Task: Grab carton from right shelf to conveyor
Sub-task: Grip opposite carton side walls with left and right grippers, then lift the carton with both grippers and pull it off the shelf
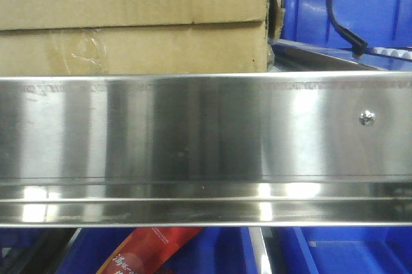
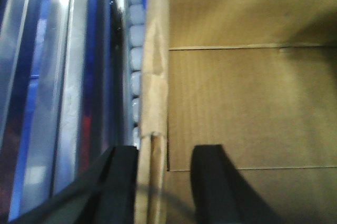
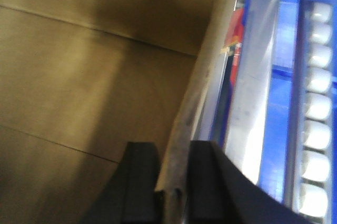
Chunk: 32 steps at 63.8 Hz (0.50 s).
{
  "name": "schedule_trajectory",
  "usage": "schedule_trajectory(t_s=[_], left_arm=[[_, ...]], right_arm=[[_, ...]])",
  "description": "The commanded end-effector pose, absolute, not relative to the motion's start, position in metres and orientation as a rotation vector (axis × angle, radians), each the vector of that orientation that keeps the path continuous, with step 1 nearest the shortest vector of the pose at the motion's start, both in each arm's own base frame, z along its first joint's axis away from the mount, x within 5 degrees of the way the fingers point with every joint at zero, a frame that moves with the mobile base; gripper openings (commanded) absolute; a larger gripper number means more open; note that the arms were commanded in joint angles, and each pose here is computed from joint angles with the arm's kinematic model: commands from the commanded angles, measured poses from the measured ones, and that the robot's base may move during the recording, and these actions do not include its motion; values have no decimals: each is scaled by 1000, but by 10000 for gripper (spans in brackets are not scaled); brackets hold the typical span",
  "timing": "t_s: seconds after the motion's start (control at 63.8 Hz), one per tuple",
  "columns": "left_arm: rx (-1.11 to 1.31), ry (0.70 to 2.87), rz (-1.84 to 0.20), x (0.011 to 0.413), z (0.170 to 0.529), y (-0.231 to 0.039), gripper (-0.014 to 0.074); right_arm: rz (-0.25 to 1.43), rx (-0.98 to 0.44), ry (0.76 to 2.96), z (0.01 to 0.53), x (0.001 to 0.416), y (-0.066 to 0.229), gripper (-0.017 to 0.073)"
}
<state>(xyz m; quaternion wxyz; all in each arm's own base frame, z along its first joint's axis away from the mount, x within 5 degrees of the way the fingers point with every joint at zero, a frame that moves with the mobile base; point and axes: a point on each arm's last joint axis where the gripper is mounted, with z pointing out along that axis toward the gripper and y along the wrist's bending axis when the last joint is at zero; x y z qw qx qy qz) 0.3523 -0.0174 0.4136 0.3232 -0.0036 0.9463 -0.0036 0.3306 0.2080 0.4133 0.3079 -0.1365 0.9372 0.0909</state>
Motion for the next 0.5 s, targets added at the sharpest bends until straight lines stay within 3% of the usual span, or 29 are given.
schedule_trajectory(t_s=[0.0,0.486], left_arm=[[13,2471,10,351,417,-15,13],[-15,2359,-13,294,468,-12,-6]], right_arm=[[217,-367,2448,418,332,204,-57],[294,-331,2290,479,286,174,-69]])
